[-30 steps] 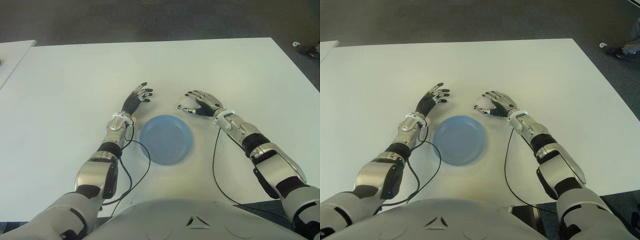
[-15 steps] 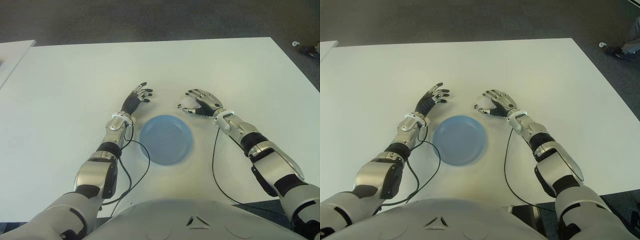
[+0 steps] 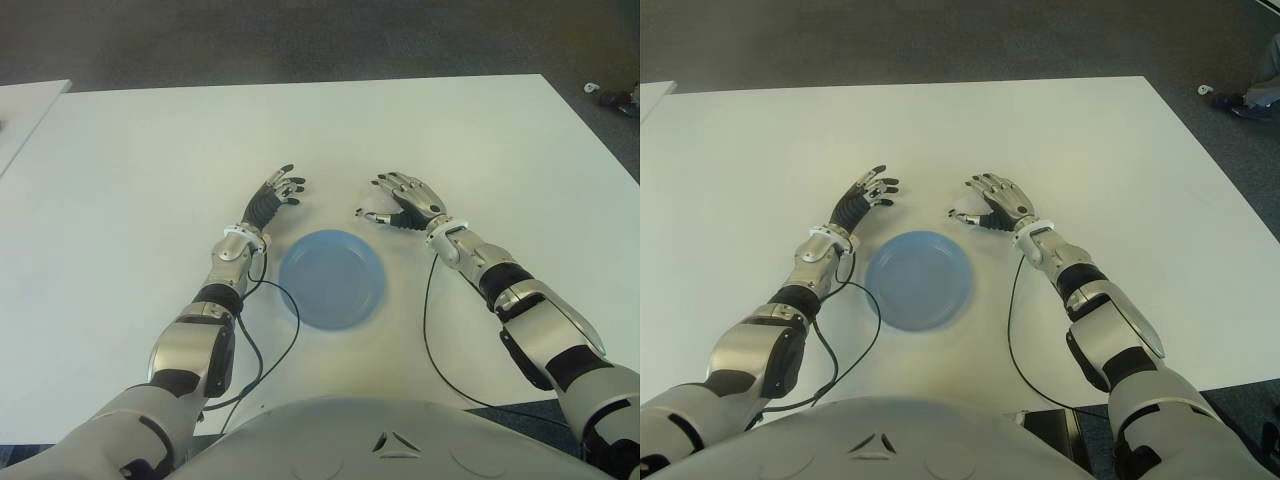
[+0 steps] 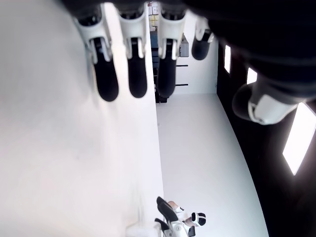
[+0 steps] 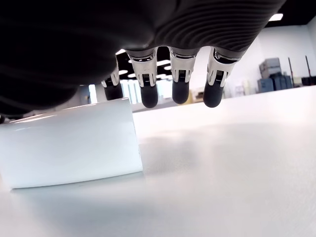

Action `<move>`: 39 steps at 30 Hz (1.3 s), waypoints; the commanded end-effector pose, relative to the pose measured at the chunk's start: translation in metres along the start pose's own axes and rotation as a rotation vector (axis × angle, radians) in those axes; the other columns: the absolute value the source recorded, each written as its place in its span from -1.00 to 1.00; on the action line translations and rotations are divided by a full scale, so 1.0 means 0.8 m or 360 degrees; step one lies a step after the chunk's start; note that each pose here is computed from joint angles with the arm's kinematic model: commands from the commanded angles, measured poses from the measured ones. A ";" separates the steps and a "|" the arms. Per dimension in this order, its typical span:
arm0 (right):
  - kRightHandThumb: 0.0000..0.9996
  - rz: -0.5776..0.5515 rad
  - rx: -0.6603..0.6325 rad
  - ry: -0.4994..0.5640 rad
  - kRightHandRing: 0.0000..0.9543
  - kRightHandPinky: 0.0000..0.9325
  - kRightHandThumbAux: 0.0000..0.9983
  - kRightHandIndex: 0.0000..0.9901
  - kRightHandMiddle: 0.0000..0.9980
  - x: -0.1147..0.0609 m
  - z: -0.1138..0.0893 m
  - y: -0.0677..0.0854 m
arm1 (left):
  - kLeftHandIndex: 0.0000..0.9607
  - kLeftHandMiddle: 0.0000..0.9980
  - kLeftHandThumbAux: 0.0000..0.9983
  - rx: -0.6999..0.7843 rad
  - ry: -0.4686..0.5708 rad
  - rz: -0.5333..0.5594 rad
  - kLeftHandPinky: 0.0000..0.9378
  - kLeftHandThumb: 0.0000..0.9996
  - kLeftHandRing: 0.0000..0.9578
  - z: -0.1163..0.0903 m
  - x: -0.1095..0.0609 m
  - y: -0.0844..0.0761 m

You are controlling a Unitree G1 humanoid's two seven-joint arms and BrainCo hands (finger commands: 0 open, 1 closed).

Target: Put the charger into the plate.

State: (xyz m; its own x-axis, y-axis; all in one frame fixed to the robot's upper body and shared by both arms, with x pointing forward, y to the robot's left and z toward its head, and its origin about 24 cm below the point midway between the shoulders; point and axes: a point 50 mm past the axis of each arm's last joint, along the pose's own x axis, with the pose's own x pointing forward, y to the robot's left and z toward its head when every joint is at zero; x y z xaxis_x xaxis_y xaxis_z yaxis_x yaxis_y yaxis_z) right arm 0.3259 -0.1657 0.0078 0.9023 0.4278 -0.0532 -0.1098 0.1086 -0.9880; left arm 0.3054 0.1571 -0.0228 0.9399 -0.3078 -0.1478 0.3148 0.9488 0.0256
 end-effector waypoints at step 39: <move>-0.37 0.0114 -0.0146 -0.0023 -1.00 -1.00 -0.80 -1.00 -1.00 -0.008 -0.001 0.014 | -0.88 -0.50 -0.14 -0.0037 0.0230 -0.0018 -0.40 -1.00 -0.44 -0.038 -0.021 -0.004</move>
State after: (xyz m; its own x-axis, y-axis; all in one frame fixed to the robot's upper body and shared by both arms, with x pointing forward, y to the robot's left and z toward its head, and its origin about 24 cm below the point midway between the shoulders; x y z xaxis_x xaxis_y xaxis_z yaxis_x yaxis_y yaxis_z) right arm 0.3226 -0.1655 0.0014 0.8919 0.4449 -0.0812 -0.1034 0.0258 -0.9943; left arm 0.3055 0.1570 -0.0228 0.9397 -0.3081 -0.1481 0.3151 0.9487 0.0257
